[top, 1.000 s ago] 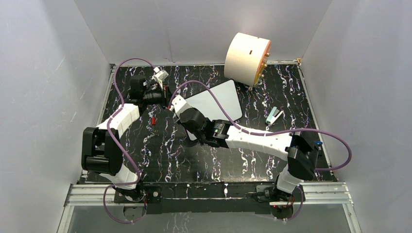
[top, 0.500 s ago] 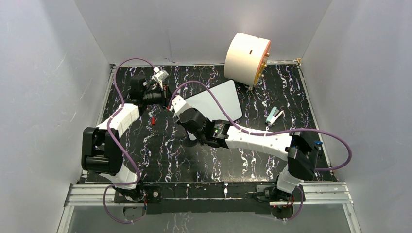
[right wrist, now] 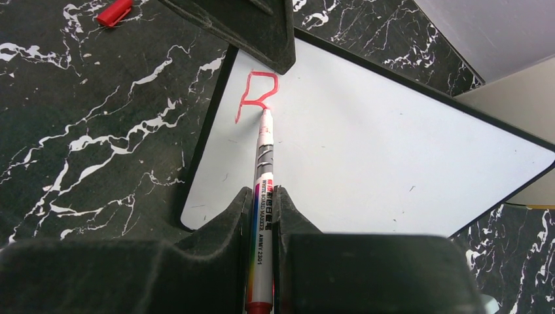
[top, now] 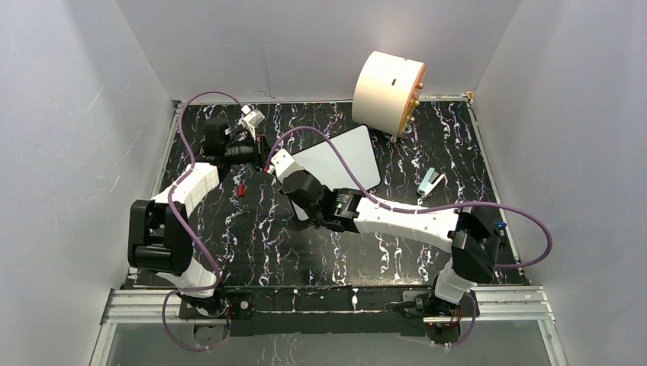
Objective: Write a sentence on the whiteboard
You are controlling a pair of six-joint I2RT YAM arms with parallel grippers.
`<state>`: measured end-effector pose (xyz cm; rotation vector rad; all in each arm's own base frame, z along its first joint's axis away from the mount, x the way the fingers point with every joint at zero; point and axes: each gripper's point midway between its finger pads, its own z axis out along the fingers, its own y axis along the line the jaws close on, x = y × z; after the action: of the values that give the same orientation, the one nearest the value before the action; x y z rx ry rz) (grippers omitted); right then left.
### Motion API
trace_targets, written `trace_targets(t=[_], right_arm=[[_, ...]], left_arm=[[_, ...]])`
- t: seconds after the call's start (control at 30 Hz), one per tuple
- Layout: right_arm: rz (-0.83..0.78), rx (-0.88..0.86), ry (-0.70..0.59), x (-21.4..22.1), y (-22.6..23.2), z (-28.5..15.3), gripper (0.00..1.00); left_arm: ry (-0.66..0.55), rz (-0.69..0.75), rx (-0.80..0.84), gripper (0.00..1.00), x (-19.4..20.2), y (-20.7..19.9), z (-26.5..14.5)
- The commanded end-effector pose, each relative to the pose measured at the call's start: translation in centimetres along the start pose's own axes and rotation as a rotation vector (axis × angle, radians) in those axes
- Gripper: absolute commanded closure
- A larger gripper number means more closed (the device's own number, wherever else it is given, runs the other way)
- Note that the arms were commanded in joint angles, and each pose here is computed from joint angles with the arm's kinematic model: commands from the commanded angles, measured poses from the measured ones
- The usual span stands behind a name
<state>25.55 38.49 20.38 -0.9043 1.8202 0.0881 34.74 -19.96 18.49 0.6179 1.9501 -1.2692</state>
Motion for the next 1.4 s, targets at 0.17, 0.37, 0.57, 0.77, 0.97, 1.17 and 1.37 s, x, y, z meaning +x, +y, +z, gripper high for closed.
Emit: trace_targets(t=[0.17,0.37,0.57,0.77,0.97,1.17,1.37], right_arm=[[0.028,0.02,-0.009,-0.5,-0.7,-0.5,1.0],[0.029,-0.006,-0.001,-0.4,-0.2,-0.7,1.0],[0.027,-0.027,0.005,-0.4,0.0,-0.9,1.0],[0.041,-0.051,-0.013,-0.8,0.4,-0.9,1.0],[0.053,-0.07,-0.032,-1.4,0.7,-1.0,1.0],[0.064,-0.07,-0.047,-1.8,0.6,-1.0,1.0],[0.071,-0.069,-0.067,-2.3,0.6,-1.1,1.0]], left_arm=[[0.043,-0.024,0.01,1.0,1.5,-0.5,0.6],[0.044,-0.027,0.01,1.0,1.6,-0.5,0.6],[0.043,-0.026,0.011,1.0,1.5,-0.5,0.6],[0.042,-0.025,0.012,1.0,1.5,-0.6,0.5],[0.042,-0.024,0.014,1.0,1.5,-0.6,0.5],[0.043,-0.025,0.012,1.0,1.5,-0.6,0.6],[0.043,-0.023,0.013,1.0,1.5,-0.6,0.6]])
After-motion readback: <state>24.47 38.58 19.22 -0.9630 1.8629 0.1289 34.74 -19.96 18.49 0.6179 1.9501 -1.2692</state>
